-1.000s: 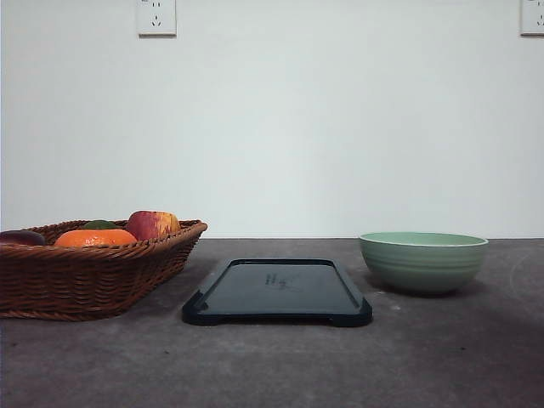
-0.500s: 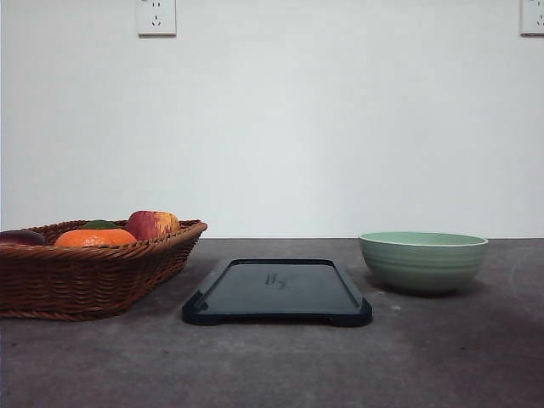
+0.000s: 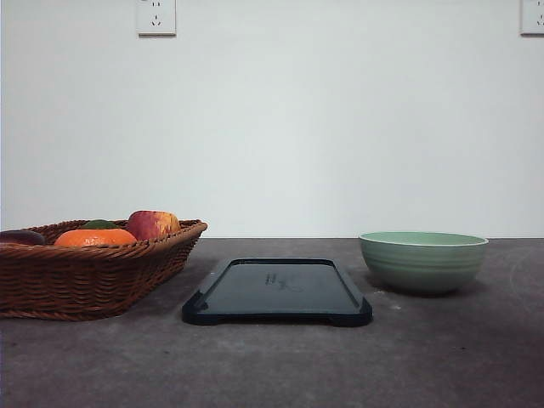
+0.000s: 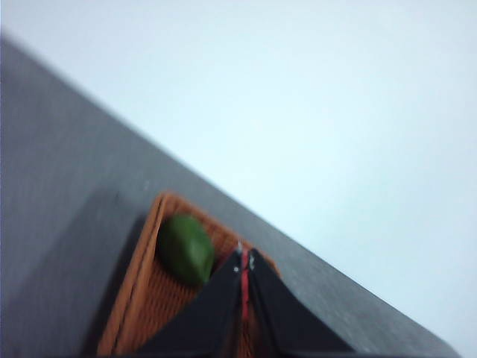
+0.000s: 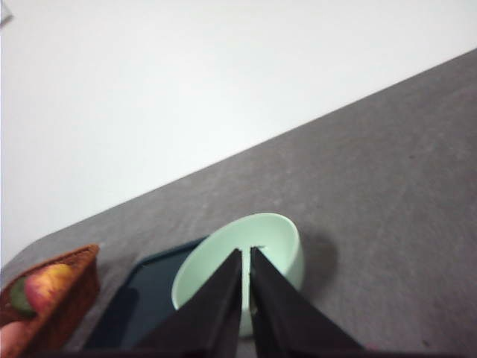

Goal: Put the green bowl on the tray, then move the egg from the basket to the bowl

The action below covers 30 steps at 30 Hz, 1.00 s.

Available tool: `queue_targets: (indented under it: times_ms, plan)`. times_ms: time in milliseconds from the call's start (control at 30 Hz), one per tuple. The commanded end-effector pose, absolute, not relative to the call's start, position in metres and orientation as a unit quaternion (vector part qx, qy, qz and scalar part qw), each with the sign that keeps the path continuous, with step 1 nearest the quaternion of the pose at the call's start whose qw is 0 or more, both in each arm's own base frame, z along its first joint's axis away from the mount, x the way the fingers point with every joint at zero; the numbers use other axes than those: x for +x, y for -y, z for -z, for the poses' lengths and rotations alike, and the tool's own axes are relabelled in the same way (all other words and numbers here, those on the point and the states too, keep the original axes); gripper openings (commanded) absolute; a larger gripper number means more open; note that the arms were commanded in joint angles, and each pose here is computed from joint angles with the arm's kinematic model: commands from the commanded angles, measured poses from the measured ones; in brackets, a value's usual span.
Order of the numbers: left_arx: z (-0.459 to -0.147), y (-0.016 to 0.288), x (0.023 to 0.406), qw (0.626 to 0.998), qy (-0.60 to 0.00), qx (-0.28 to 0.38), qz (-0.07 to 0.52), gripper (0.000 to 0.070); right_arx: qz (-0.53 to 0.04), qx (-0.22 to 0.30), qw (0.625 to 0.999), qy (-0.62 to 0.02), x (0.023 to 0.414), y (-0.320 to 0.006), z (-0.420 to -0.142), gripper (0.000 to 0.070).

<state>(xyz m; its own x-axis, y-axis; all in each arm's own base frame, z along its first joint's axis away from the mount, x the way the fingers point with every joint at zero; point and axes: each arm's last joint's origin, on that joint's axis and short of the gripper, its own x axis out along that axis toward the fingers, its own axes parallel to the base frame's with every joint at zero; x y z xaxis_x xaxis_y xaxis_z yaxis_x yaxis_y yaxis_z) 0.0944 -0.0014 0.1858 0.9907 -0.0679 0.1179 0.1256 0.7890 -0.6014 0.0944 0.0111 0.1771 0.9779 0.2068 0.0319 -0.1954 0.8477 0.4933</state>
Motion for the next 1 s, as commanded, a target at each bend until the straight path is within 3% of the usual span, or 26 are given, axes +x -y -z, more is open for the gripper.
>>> queue_targets:
  times_ms: [0, 267, 633, 967]
  plan:
    - [-0.2, 0.001, 0.091, 0.962, 0.077, -0.255, 0.055, 0.0, -0.112, 0.239, 0.965, 0.012, 0.092, -0.011, -0.19, 0.0007]
    - [-0.247, 0.001, 0.078, 0.978, 0.109, -0.17, 0.053, 0.0, -0.133, 0.197, 0.97, 0.044, 0.086, -0.011, -0.23, 0.0007]
    - [-0.305, 0.001, 0.09, 0.987, 0.006, -0.159, 0.036, 0.0, -0.186, 0.126, 0.974, -0.028, 0.111, -0.017, -0.295, 0.0007]
    - [-0.326, 0.005, 0.129, 0.974, -0.126, -0.17, 0.082, 0.0, -0.199, 0.081, 0.963, -0.16, 0.159, -0.026, -0.314, 0.0007]
